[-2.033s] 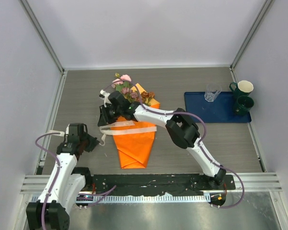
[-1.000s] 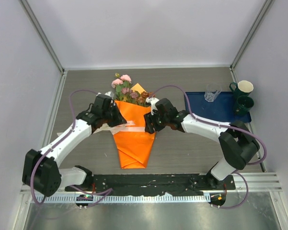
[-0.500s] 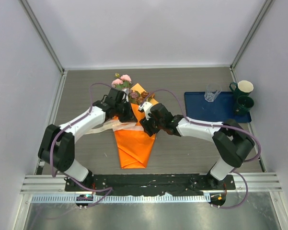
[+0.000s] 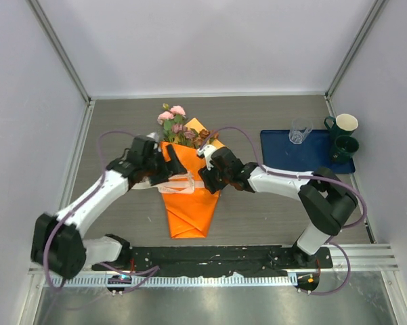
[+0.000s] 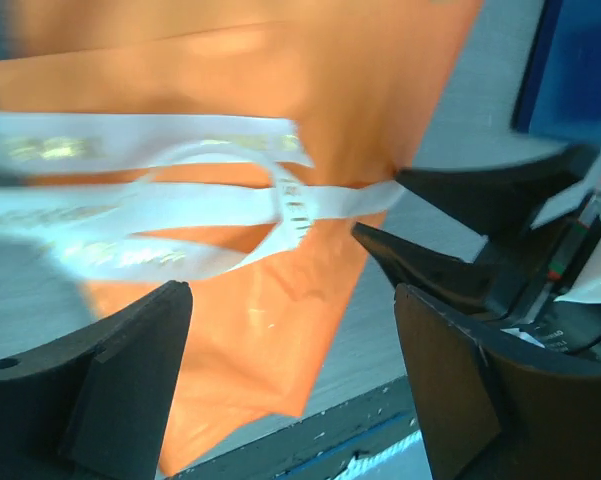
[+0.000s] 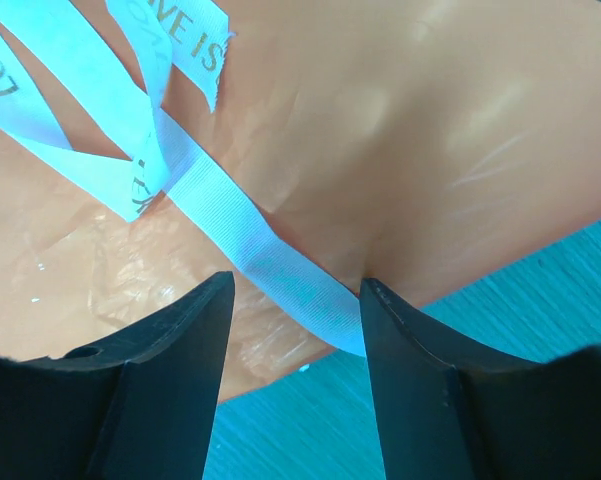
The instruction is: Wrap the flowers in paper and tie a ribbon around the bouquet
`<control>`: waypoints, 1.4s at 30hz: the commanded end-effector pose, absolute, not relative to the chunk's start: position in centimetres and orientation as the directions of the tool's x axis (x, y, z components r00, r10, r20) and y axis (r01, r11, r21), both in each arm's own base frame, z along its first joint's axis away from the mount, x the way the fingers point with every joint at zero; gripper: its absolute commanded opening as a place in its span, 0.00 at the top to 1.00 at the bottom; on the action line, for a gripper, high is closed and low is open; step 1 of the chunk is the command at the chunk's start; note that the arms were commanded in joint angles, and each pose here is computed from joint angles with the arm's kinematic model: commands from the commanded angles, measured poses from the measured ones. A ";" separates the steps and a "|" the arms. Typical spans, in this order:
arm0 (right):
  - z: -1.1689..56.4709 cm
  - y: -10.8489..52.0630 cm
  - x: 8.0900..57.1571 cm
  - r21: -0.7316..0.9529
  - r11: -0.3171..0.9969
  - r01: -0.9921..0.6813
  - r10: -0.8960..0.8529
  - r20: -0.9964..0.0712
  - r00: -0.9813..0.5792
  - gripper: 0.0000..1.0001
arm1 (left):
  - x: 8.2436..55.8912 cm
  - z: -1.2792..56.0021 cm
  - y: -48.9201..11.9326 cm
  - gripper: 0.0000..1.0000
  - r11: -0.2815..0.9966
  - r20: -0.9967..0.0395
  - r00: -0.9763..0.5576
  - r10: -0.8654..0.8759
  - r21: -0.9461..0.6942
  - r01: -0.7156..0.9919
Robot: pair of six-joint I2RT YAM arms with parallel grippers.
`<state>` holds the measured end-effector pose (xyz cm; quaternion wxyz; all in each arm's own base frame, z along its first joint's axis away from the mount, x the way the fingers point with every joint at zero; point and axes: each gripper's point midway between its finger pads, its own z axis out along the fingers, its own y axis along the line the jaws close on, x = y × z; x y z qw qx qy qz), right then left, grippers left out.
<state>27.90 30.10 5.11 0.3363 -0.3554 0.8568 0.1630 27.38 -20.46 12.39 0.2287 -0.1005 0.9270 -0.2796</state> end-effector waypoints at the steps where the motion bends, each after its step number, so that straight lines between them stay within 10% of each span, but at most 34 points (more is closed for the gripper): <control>1: 10.0 30.8 28.4 0.089 0.726 -0.682 -0.388 -0.766 -0.512 0.41 | 26.2 13.4 -9.8 0.08 0.735 -0.378 -0.654 -0.655 -0.518 -0.437; 4: 11.3 31.0 28.1 0.108 0.719 -0.686 -0.369 -0.778 -0.508 0.40 | 23.0 12.3 -0.3 0.00 0.486 -0.386 -0.327 -0.863 -0.457 -0.745; 11: 11.9 31.0 28.1 0.105 0.713 -0.693 -0.371 -0.783 -0.500 0.41 | 24.8 9.2 4.7 0.00 0.082 -0.175 0.010 -0.985 -0.507 -0.858; 18: 11.4 30.4 27.3 0.113 0.710 -0.695 -0.365 -0.784 -0.501 0.42 | 27.4 4.8 2.8 0.00 0.009 0.061 -0.023 -0.998 -0.220 -0.975; 27: 11.1 30.3 27.6 0.099 0.717 -0.690 -0.366 -0.789 -0.494 0.43 | 27.4 1.2 -0.3 0.17 -0.024 0.054 0.022 -0.998 -0.033 -0.999; 32: 11.0 30.2 27.8 0.093 0.725 -0.683 -0.372 -0.781 -0.502 0.43 | 25.9 -0.6 0.0 0.46 -0.048 0.014 0.049 -0.999 0.049 -0.998; 37: 11.9 30.0 27.5 0.100 0.726 -0.681 -0.354 -0.793 -0.495 0.43 | 25.8 1.2 4.4 0.61 -0.025 -0.237 0.033 -0.971 -0.037 -0.999; 40: 12.1 30.0 27.3 0.111 0.726 -0.679 -0.345 -0.796 -0.498 0.43 | 27.4 1.9 4.4 0.98 0.016 -0.230 0.015 -0.973 -0.133 -0.991; 42: 12.1 30.0 27.3 0.116 0.725 -0.679 -0.341 -0.796 -0.500 0.44 | 28.0 2.7 4.0 1.00 0.057 -0.221 -0.018 -0.975 -0.171 -0.984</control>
